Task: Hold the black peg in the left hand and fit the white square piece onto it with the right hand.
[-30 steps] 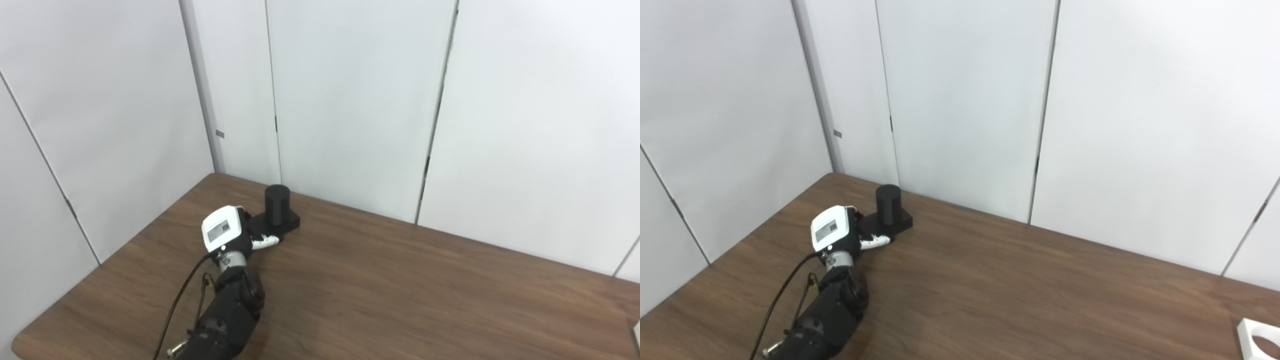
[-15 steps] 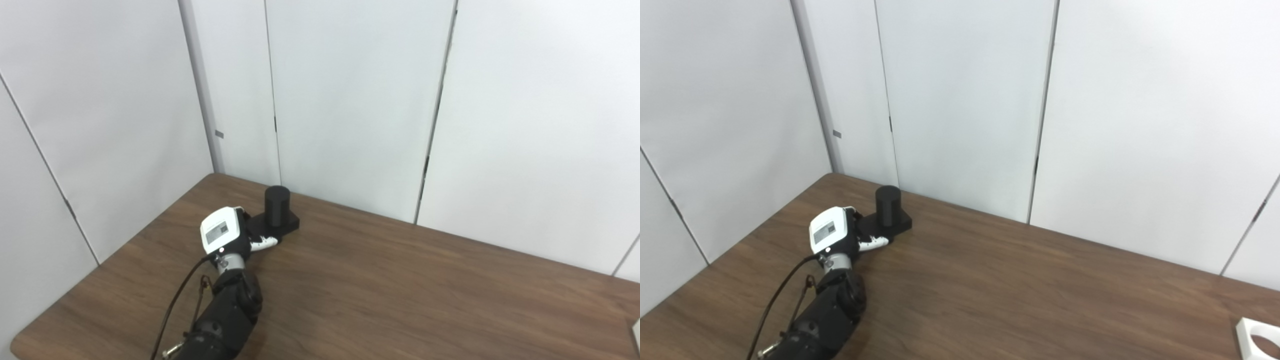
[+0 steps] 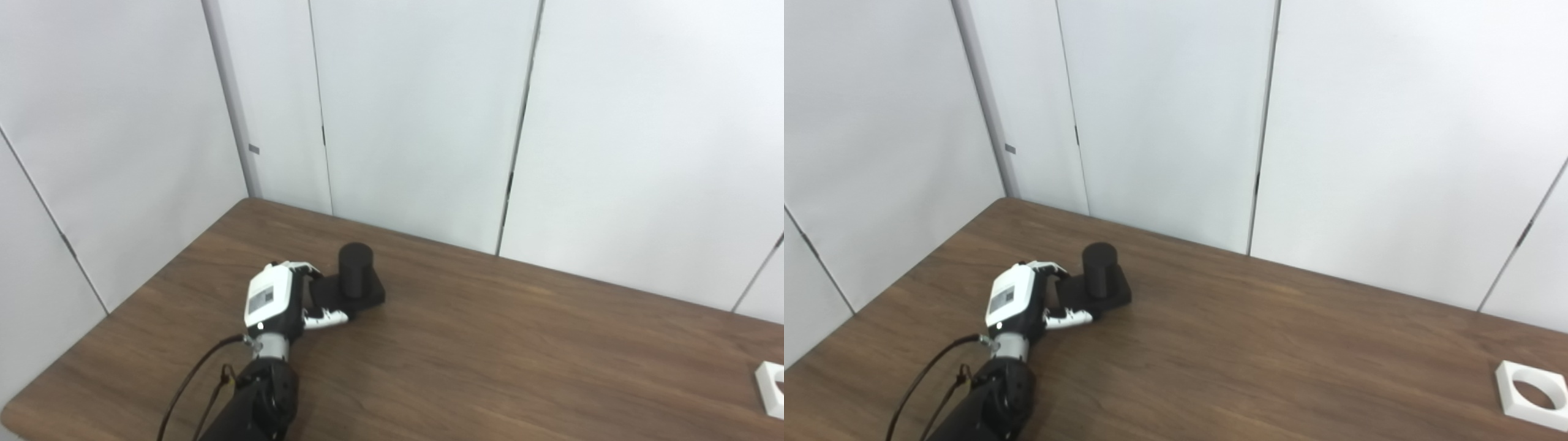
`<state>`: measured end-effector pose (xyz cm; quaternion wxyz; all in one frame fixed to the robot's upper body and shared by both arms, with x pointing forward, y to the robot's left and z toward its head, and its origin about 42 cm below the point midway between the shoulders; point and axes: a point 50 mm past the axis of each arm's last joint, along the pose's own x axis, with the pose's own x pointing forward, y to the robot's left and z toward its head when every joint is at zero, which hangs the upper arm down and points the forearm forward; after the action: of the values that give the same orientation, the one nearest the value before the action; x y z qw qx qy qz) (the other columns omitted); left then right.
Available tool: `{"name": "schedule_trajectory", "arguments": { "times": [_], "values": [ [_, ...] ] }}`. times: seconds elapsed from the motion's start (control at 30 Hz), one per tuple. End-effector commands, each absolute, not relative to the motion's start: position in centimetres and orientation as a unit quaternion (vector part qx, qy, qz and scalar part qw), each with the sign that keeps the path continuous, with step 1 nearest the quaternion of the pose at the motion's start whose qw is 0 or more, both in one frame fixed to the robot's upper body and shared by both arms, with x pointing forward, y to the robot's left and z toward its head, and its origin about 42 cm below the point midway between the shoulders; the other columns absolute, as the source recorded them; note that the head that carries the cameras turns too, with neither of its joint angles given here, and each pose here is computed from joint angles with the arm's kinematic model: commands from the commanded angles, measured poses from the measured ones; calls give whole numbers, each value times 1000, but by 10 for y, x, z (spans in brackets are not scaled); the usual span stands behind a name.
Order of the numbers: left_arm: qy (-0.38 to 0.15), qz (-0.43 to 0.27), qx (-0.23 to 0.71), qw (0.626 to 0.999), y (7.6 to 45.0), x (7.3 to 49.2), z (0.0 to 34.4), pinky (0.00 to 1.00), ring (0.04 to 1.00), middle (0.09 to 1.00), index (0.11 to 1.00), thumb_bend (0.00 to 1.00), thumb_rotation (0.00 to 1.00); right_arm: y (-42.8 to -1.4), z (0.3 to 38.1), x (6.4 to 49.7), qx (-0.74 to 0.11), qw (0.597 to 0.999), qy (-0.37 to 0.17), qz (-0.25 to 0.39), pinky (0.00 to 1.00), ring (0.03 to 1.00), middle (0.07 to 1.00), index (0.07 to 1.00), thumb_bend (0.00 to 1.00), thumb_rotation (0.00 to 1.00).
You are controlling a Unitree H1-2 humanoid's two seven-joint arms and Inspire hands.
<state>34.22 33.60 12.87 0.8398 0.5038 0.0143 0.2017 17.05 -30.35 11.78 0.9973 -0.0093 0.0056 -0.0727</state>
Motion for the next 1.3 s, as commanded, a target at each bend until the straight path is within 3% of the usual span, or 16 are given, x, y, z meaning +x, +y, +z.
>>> {"name": "schedule_trajectory", "arguments": {
  "times": [0.0,0.27,0.5,0.93,1.27],
  "values": [
    [-40,203,509,836,326,349,157,988,880,790,487,514,56,-301,123,169,-12,997,4,-76,937,957,912,940,848,956],
    [-66,124,505,852,280,319,175,1000,917,824,489,514,59,-297,127,169,-12,997,5,-73,999,986,939,963,870,960],
    [-88,63,490,865,238,284,164,1000,924,838,489,514,60,-294,133,169,-12,999,-6,-44,1000,1000,1000,1000,825,1000],
    [-76,-35,450,889,184,224,137,1000,920,813,485,517,50,-282,152,173,-26,998,-22,-45,1000,1000,1000,1000,516,1000],
    [-87,-86,445,887,166,204,123,1000,907,805,486,519,51,-280,156,176,-22,998,-18,-49,1000,1000,987,1000,493,1000]
  ]
}}
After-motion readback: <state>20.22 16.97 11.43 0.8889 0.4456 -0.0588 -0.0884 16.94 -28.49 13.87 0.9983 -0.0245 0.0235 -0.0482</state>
